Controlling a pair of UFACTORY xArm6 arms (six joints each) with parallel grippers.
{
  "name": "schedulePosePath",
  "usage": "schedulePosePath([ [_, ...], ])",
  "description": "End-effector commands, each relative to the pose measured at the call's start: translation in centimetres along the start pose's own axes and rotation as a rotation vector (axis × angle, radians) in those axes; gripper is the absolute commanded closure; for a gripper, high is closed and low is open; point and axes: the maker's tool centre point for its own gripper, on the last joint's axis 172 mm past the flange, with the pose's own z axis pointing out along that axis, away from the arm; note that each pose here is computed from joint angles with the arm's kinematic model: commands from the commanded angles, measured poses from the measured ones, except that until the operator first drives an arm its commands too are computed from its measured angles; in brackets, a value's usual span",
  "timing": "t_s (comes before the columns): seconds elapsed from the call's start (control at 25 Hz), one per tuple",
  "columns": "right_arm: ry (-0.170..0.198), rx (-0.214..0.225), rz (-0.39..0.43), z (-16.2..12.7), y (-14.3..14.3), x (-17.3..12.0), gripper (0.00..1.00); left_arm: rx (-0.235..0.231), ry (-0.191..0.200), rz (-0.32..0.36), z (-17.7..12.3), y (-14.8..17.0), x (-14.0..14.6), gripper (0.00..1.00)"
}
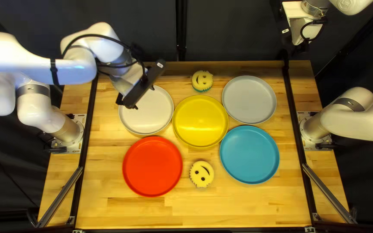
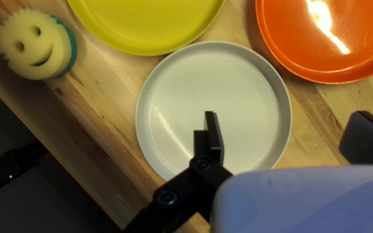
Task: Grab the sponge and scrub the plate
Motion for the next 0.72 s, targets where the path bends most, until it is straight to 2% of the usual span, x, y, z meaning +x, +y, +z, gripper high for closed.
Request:
schedulePosePath([
  [0.04,0.000,0.000,0.000,0.0,0.0,0.0,0.00,0.000,0.004,0.003,0.1,0.0,0.2,0.00],
  [0.24,0.000,0.000,0.000,0.0,0.0,0.0,0.00,0.000,0.004,0.003,0.1,0.0,0.2,0.00],
  [0.4,0.000,0.000,0.000,0.0,0.0,0.0,0.00,0.014,-0.036,-0.022,1.1,0.2,0.7,0.00],
  [0.52,0.000,0.000,0.000,0.0,0.0,0.0,0.00,0.029,-0.070,-0.019,3.4,1.0,2.8,0.00],
  [0.72,0.000,0.000,0.000,0.0,0.0,0.0,0.00,0.070,-0.095,-0.007,5.2,2.4,7.0,0.00],
])
